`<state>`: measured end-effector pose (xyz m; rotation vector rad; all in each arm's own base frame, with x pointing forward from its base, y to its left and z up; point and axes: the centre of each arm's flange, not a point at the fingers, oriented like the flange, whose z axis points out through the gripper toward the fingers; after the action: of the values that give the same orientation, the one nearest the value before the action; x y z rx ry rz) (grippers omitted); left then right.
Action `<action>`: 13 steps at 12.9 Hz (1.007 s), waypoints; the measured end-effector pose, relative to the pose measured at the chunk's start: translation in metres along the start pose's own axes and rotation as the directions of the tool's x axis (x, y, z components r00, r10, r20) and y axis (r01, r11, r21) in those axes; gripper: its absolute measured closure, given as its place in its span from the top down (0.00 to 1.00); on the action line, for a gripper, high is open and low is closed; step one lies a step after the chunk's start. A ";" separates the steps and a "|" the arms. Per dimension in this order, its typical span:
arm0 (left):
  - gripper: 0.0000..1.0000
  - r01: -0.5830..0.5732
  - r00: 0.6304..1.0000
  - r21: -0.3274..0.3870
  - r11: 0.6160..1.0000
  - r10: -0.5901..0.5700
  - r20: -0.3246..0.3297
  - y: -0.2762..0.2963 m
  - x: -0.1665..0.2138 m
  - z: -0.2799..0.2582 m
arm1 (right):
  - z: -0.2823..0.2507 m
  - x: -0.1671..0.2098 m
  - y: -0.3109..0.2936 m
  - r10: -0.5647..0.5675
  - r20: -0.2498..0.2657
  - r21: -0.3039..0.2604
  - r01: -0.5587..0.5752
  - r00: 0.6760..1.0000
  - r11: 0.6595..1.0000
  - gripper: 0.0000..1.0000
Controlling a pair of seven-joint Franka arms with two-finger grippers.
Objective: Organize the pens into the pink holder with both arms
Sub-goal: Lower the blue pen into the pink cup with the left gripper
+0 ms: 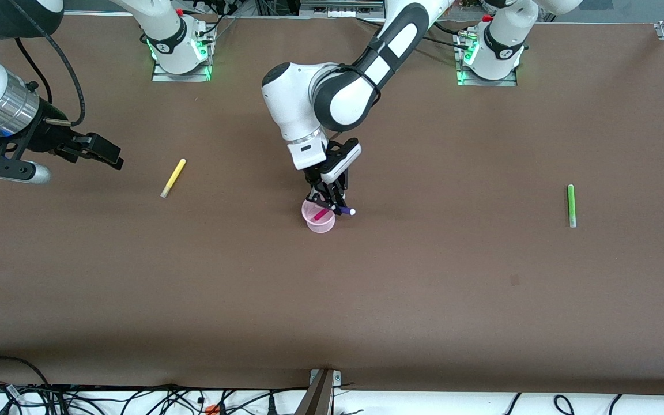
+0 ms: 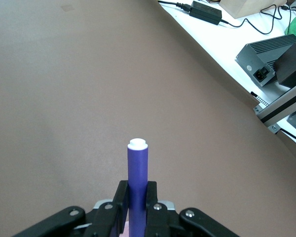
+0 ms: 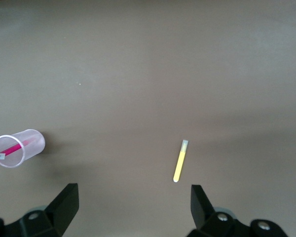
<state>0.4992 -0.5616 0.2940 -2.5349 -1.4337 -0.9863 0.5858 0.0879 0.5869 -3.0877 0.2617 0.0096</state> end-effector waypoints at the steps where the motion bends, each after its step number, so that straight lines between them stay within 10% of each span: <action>1: 0.18 -0.013 1.000 -0.008 1.000 0.013 -0.020 -0.001 -0.004 0.003 | 0.000 0.000 0.000 -0.005 -0.007 -0.023 0.005 1.000 1.000 1.00; 13: 0.25 -0.044 0.997 -0.036 0.998 0.042 -0.072 -0.002 -0.035 0.019 | 0.007 0.012 -0.004 0.012 -0.031 -0.062 -0.014 0.999 0.998 1.00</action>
<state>0.4949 -0.5801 0.2585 -2.5179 -1.3487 -1.0952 0.5985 0.0902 0.5803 -3.1502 0.2882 -0.0293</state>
